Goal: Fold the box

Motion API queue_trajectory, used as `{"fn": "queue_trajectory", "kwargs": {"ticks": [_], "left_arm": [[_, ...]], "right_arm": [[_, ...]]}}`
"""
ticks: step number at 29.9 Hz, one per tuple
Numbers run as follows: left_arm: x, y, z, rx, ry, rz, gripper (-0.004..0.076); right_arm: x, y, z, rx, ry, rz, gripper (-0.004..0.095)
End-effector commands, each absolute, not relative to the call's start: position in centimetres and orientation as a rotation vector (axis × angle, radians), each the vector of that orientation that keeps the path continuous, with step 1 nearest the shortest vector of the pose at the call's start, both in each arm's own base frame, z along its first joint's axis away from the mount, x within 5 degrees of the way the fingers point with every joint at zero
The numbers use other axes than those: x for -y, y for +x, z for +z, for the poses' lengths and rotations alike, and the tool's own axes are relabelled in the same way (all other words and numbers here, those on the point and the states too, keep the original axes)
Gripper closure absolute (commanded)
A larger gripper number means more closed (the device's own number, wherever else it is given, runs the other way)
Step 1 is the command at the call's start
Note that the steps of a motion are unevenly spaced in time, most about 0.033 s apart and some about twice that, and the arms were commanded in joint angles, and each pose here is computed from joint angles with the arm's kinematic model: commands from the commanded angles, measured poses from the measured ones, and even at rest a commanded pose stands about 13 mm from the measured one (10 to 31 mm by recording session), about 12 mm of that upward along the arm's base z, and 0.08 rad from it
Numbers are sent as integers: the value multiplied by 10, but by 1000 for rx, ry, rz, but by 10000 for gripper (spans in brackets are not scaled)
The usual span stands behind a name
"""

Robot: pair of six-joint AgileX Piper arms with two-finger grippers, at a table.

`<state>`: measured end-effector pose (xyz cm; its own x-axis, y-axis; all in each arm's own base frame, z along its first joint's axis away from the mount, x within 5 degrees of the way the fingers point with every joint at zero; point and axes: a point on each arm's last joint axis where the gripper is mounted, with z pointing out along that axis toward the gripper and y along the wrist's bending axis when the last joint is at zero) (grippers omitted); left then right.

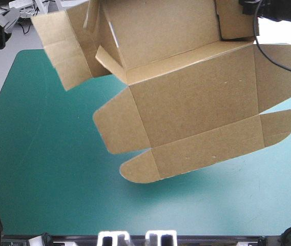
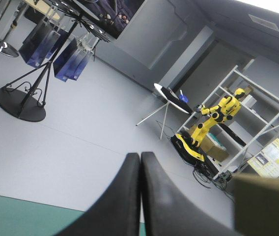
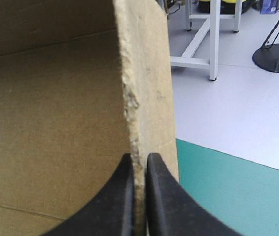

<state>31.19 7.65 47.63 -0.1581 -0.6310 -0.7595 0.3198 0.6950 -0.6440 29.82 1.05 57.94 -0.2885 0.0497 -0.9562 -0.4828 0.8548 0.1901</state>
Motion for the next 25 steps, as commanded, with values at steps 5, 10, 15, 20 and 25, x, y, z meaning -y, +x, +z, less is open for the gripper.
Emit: {"fn": "queue_trajectory", "kwargs": {"ticks": [5, 10, 15, 20, 25], "left_arm": [[-94, 297, 485, -1500, -196, -927, 734], [-86, 297, 478, -1558, -101, -1023, 734], [-77, 292, 477, -1584, -15, -1102, 734], [-52, 293, 476, -1607, 101, -1186, 734], [-27, 294, 477, -1598, 237, -1210, 734]], "right_arm": [[1, 256, 613, -1616, -315, 664, 917], [-1, 252, 617, -1576, -336, 737, 917], [-2, 251, 617, -1570, -345, 758, 917], [-7, 250, 616, -1582, -380, 768, 917], [-8, 251, 615, -1584, -384, 767, 917]]}}
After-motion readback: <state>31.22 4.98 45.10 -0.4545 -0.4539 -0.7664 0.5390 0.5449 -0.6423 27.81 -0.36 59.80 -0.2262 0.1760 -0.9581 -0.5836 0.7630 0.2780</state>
